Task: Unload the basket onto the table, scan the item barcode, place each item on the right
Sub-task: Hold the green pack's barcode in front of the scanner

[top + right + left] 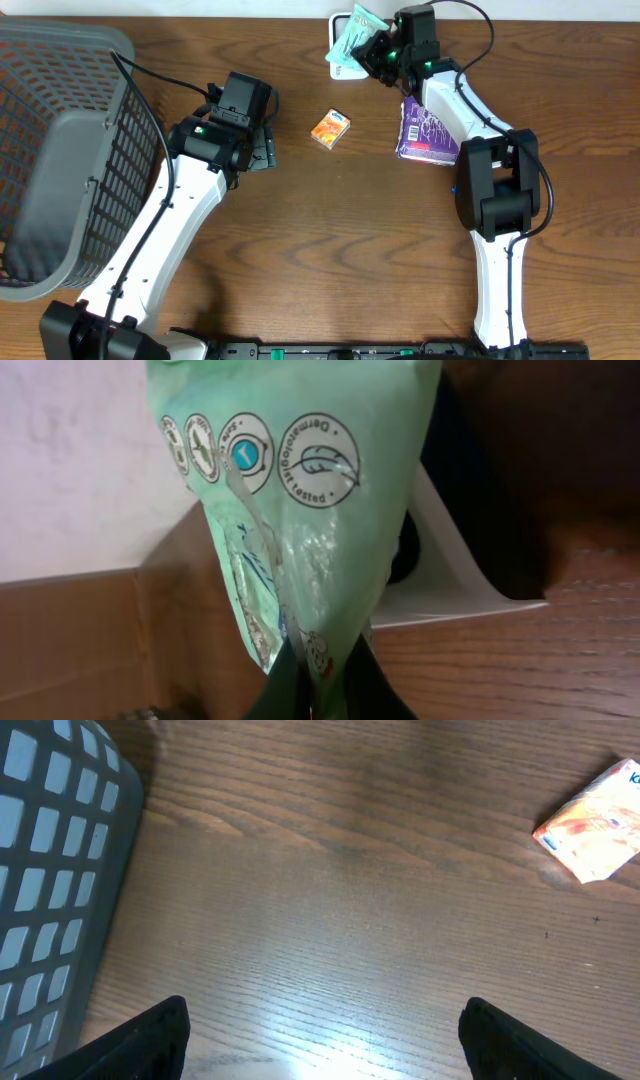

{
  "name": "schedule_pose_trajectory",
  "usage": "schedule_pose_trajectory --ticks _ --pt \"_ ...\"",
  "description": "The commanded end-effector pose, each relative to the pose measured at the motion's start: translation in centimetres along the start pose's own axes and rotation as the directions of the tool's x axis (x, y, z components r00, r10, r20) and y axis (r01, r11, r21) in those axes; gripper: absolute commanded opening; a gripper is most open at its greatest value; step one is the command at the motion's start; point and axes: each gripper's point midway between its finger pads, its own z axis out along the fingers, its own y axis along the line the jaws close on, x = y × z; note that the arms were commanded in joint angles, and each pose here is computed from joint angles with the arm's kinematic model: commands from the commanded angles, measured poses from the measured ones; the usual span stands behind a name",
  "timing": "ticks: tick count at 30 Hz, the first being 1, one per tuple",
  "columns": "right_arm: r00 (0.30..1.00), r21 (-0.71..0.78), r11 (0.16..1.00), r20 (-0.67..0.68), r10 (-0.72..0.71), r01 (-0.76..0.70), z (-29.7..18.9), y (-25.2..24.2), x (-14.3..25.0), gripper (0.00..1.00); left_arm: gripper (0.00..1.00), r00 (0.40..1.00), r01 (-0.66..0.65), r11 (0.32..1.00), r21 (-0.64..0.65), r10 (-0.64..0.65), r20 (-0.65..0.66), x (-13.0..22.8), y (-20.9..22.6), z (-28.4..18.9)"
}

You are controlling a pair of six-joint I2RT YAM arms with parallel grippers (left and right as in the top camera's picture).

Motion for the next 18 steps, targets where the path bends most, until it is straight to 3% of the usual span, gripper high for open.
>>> schedule_pose_trajectory --ticks 1,10,14,18 --pt "0.994 -0.118 0.987 0.039 -0.103 0.107 -2.5 4.6 -2.2 0.01 0.86 1.000 0.010 1.000 -0.019 -0.010 0.007 -0.3 0.3 0.0" --pt "0.979 -0.234 0.955 0.130 -0.157 0.184 -8.6 12.1 -6.3 0.01 0.86 1.000 0.010 1.000 -0.019 -0.010 0.007 -0.3 0.3 0.0" --pt "0.985 -0.208 0.966 0.113 -0.134 0.155 -8.3 11.3 -6.1 0.01 0.86 1.000 0.010 1.000 -0.019 -0.010 0.007 -0.3 0.3 0.0" --pt "0.986 -0.087 0.987 0.105 -0.129 0.138 -7.5 8.7 -5.6 0.01 0.86 1.000 0.010 1.000 -0.019 -0.010 0.007 -0.3 0.3 0.0"
